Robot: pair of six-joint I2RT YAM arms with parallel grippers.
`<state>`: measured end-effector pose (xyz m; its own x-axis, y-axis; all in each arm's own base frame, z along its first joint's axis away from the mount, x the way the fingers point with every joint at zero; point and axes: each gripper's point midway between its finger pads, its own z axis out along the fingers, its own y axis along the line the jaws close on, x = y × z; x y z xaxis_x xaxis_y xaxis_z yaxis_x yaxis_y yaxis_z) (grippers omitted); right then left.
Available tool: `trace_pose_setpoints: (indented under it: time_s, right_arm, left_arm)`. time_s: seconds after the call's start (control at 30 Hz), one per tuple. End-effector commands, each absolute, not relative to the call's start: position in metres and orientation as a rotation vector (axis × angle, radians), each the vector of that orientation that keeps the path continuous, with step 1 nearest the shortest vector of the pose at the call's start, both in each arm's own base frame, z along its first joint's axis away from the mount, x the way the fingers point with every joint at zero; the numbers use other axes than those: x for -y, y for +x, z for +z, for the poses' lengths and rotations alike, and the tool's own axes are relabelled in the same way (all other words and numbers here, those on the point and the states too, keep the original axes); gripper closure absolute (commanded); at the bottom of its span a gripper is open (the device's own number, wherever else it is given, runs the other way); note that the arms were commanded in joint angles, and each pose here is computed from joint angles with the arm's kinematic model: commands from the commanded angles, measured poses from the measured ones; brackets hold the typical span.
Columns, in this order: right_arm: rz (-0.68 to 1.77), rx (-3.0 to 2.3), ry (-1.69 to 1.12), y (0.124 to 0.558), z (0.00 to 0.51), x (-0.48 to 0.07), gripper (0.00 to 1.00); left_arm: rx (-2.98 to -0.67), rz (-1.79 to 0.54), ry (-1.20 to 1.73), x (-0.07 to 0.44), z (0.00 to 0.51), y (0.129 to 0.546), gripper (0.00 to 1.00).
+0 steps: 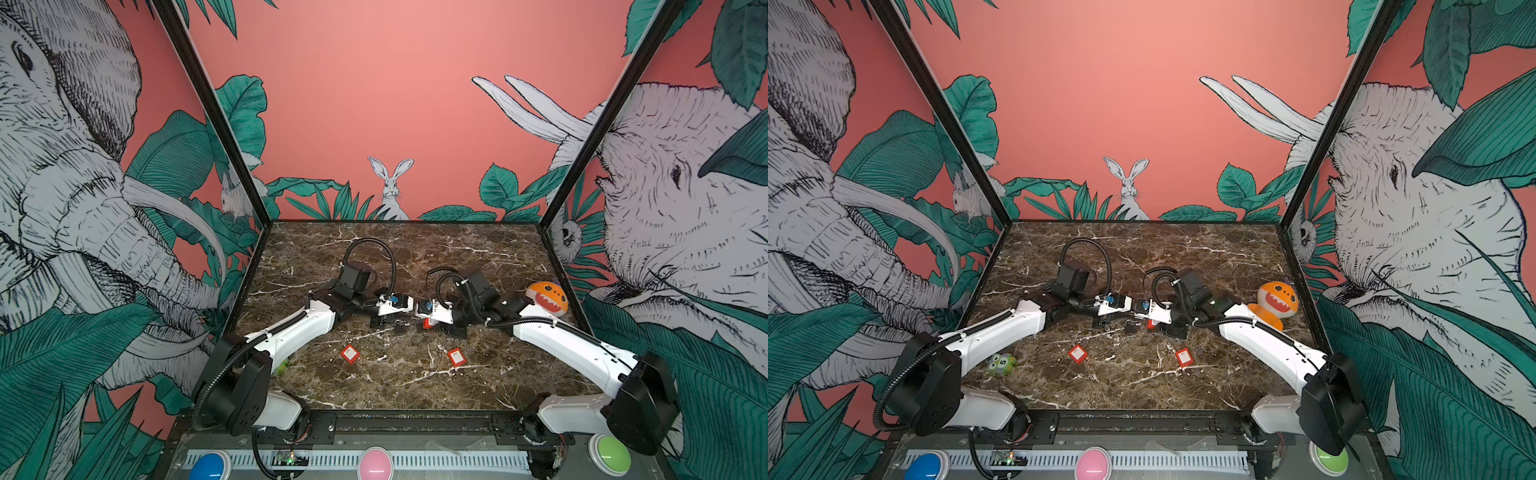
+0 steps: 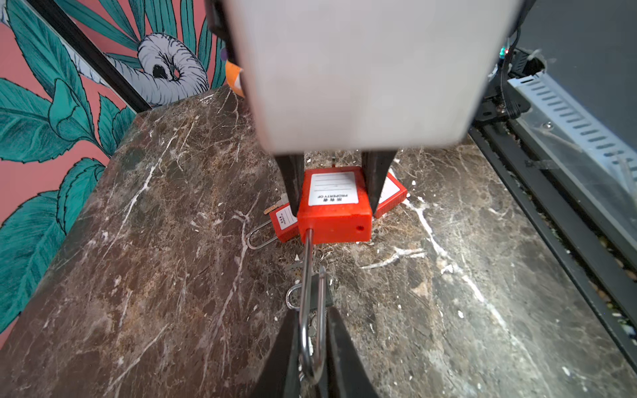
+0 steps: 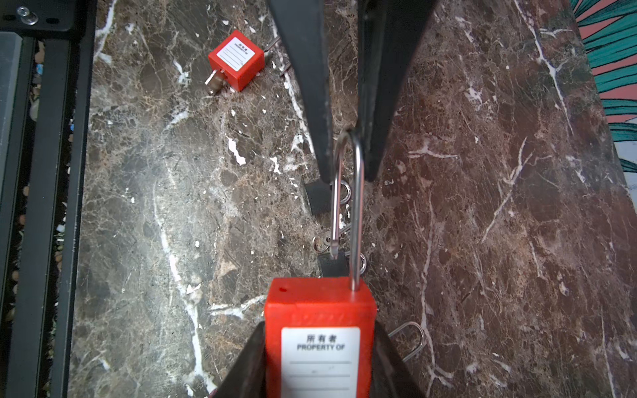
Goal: Lock with the key
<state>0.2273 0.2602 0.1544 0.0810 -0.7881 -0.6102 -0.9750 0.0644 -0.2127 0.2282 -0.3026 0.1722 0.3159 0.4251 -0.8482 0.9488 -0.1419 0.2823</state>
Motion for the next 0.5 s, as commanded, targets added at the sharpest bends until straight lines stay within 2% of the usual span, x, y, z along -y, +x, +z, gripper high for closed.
trace_pose_setpoints:
  time_s: [0.0, 0.1, 0.17, 0.2, 0.3, 0.47]
  right_arm:
    - [0.356, -1.672, -1.719, 0.238, 0.176, -0.264, 0.80]
    - [0.330, -1.681, -1.708, 0.243, 0.176, -0.264, 0.74]
    - [0.324, -1.688, -1.702, 0.244, 0.178, -0.263, 0.71]
    - [0.316, -1.682, -1.703, 0.245, 0.179, -0.263, 0.67]
    - [0.306, -1.683, -1.701, 0.245, 0.182, -0.261, 0.47]
    - [0.264, -1.706, -1.729, 0.239, 0.181, -0.249, 0.32]
  left_arm:
    - [-1.239, -0.805, 1.736, 0.304, 0.169, 0.221, 0.91]
    - [-1.246, -0.827, 1.740, 0.304, 0.170, 0.219, 1.00]
    - [-1.245, -0.847, 1.750, 0.305, 0.170, 0.216, 1.00]
    - [-1.245, -0.855, 1.751, 0.305, 0.170, 0.215, 1.00]
    - [-1.236, -0.882, 1.747, 0.306, 0.173, 0.213, 1.00]
    - [-1.210, -0.951, 1.700, 0.311, 0.184, 0.210, 1.00]
